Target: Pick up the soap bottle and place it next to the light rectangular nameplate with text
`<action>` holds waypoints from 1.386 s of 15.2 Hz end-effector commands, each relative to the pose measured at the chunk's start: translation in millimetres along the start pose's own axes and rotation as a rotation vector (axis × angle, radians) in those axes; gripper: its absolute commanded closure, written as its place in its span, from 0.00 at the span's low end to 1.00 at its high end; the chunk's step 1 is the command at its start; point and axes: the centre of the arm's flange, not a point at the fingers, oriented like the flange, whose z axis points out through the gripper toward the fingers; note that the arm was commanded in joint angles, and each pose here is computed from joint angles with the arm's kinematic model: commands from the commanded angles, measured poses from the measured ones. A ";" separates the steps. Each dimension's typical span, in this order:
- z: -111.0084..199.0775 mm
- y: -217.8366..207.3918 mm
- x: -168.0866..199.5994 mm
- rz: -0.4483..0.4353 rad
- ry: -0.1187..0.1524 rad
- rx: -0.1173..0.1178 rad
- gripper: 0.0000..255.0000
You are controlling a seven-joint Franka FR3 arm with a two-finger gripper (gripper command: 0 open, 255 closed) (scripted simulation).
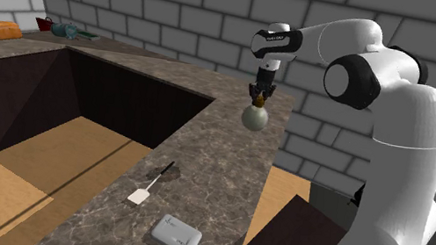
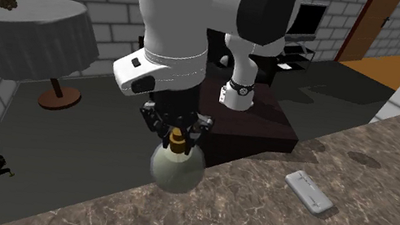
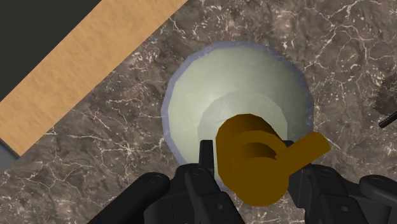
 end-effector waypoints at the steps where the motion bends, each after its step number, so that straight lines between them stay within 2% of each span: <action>1: -2.9 -22.5 -2.0 0.000 0.000 0.000 1.00; 21: 7.9 -283.1 -42.4 0.000 0.000 0.000 1.00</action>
